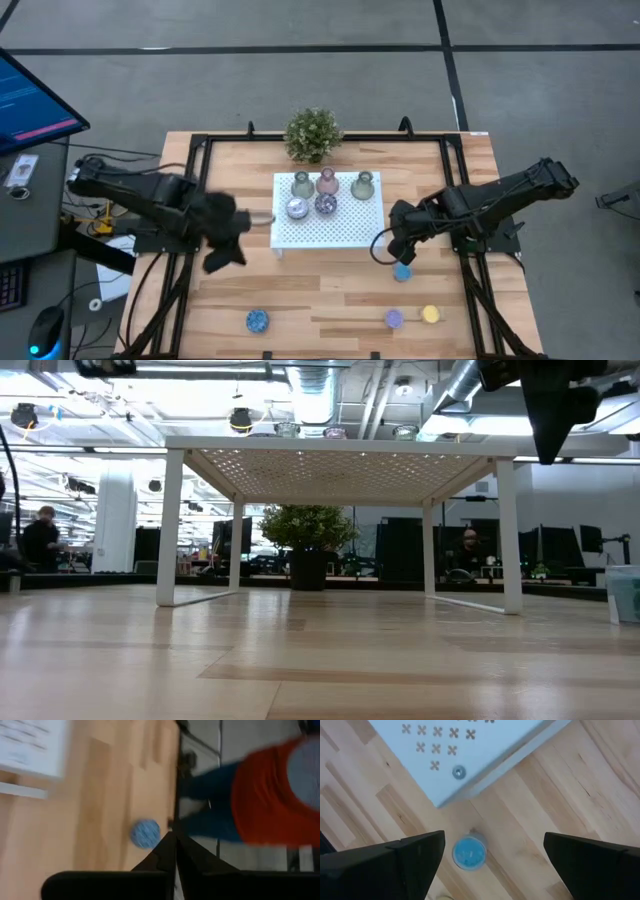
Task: Pick & Place candle stick holders
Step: Put the blue patterned scented candle on the shelf
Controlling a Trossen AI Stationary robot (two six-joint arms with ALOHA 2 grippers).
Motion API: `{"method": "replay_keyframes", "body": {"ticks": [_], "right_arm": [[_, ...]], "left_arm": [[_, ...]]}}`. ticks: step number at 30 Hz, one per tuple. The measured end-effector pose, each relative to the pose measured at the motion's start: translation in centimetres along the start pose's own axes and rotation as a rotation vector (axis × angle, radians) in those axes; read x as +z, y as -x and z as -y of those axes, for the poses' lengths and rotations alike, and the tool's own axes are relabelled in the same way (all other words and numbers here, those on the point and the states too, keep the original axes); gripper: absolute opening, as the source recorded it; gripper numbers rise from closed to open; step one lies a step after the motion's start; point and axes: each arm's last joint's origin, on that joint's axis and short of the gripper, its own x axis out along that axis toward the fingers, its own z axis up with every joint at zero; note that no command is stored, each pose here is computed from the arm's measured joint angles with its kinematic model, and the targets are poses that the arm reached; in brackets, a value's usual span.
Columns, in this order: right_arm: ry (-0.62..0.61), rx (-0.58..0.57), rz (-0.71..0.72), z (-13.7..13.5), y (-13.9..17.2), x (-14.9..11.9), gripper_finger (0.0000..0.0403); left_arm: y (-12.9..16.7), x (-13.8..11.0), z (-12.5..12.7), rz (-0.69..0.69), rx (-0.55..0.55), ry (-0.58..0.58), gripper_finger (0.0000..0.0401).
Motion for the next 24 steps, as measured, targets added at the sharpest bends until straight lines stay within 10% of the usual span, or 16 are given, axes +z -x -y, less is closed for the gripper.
{"method": "replay_keyframes", "body": {"ticks": [13,24], "right_arm": [[-0.018,0.083,0.061,-0.8,0.1,0.6,0.0331],[-0.012,0.092,0.066,-0.9,0.1,0.6,0.0331]], "left_arm": [[-4.0,-1.3,3.7,-0.121,-0.098,-0.108,0.0194],[-11.0,-3.0,4.9,-0.176,0.114,-0.287,0.0329]]}}
